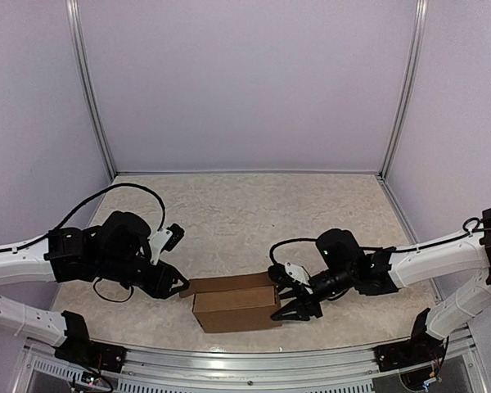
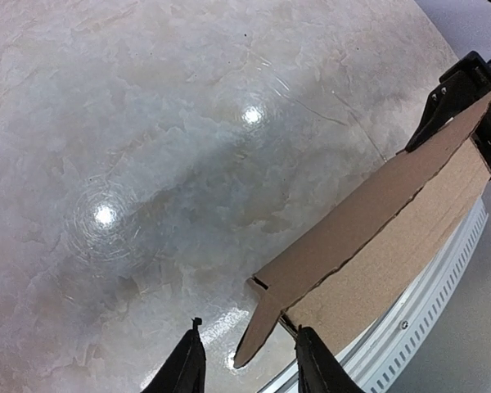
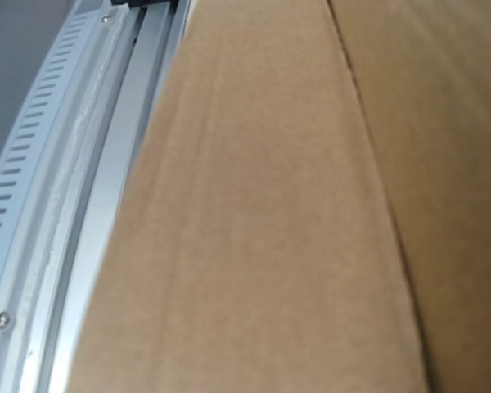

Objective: Fold the paper box

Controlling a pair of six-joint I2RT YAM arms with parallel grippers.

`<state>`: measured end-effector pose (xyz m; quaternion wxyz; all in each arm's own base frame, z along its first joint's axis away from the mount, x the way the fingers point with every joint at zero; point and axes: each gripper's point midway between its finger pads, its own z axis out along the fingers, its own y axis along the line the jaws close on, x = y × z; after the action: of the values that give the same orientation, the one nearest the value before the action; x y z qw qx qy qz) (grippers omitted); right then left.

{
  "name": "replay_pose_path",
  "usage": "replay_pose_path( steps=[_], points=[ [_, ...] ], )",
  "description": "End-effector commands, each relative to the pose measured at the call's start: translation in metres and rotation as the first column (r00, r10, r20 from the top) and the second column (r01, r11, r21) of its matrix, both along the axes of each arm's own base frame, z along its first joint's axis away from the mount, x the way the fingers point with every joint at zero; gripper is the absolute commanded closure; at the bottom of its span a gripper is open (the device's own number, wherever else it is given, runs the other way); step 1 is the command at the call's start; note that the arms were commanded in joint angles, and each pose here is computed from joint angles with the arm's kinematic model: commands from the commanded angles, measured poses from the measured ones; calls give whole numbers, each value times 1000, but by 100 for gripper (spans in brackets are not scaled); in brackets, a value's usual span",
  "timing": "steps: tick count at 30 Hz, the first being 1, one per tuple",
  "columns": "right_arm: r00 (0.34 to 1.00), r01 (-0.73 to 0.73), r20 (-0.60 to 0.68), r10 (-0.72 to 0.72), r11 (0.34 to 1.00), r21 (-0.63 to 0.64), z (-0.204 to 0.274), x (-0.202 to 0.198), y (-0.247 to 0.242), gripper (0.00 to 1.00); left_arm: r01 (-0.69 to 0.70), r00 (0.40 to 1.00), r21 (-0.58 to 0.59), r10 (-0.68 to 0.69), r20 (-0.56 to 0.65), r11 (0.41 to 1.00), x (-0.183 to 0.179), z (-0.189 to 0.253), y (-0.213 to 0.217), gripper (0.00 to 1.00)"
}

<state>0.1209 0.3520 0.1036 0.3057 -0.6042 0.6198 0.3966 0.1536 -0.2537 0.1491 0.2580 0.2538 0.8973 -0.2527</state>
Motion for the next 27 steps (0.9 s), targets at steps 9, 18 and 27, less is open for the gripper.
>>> replay_pose_path(
  steps=[9, 18, 27],
  points=[
    [999, 26, 23, -26, 999, 27, 3, 7, 1, 75, 21, 1000, -5, -21, -18, 1000, 0, -2, -11, 78],
    [998, 46, 50, -47, 999, 20, 0, 10, 2, 76, 22, 1000, -17, -22, -14, 1000, 3, 0, -16, 99],
    [966, 146, 203, -157, 987, 70, 7, 22, 8, 77, -13, 1000, -14, 12, -27, 1000, 9, -5, -21, 100]
  ],
)
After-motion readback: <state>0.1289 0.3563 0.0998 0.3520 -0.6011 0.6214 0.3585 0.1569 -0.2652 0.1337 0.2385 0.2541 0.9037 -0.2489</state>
